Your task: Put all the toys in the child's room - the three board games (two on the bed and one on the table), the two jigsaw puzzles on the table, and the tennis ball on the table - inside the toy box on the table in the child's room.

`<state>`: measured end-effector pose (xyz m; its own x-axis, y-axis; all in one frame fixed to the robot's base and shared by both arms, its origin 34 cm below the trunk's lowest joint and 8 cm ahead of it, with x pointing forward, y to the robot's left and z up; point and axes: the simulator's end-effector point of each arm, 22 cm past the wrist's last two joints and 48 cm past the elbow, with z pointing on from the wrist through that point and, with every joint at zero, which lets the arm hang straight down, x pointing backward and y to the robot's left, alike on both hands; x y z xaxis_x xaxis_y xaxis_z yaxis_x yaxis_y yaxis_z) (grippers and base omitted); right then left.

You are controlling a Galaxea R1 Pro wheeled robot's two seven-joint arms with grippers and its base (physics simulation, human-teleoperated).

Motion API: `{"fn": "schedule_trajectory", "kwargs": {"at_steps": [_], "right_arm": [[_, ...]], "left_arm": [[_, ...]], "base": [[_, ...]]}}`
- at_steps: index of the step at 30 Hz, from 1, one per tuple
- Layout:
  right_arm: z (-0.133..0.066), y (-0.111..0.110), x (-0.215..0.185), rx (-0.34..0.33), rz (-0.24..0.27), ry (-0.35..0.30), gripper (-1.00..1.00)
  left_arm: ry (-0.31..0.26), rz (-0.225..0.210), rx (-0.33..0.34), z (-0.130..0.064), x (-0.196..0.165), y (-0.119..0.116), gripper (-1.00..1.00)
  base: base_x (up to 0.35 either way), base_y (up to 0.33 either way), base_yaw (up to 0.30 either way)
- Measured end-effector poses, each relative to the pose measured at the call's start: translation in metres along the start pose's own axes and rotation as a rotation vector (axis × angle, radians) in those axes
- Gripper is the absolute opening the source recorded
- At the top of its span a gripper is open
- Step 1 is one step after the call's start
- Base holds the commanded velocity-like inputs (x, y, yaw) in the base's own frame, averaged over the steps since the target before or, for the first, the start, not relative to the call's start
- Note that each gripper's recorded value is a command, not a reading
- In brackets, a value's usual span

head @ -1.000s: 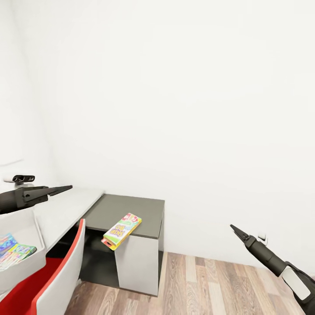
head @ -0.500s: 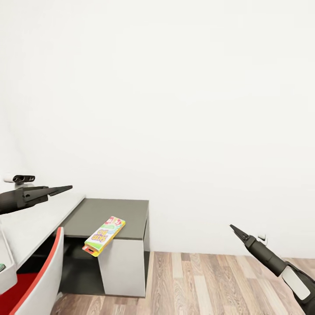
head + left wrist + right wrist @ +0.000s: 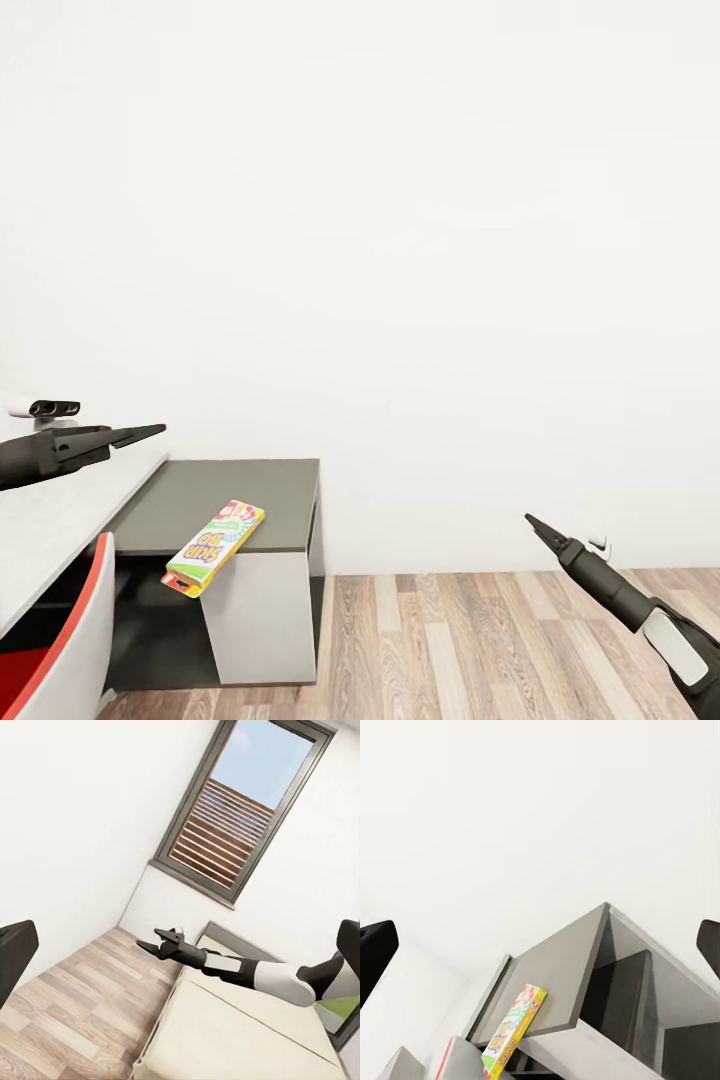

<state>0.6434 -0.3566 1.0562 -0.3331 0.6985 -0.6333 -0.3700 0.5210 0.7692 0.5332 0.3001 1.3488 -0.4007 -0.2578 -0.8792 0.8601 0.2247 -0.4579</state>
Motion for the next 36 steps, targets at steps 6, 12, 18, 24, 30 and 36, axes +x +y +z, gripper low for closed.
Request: {"fn": "schedule_trajectory", "kwargs": {"at_steps": [6,12,18,24,30,36], "right_arm": [[0.0,0.0,0.0,0.0,-0.001,-0.001,1.0],[0.0,0.0,0.0,0.0,-0.001,-0.001,1.0],[0.0,0.0,0.0,0.0,-0.002,-0.001,1.0],[0.002,-0.003,0.002,0.015,0.001,0.001,1.0],[0.005,-0.011,0.005,0.061,0.002,0.003,1.0],[0.018,-0.016,0.014,0.116,0.014,0.011,1.0]], "left_arm": [[0.002,-0.001,0.0,0.0,0.001,0.0,1.0],[0.018,-0.014,0.004,0.005,0.006,0.002,1.0],[0.078,-0.062,-0.044,0.027,0.03,0.024,1.0],[0.084,-0.134,-0.213,0.061,0.056,0.082,1.0],[0.072,-0.246,-0.402,0.089,0.086,0.146,1.0],[0.089,-0.371,-0.519,0.094,0.125,0.189,1.0]], "base": [[0.0,0.0,-0.001],[0.0,0.0,0.0],[0.0,0.0,0.0],[0.0,0.0,0.0],[0.0,0.0,0.0],[0.0,0.0,0.0]]}}
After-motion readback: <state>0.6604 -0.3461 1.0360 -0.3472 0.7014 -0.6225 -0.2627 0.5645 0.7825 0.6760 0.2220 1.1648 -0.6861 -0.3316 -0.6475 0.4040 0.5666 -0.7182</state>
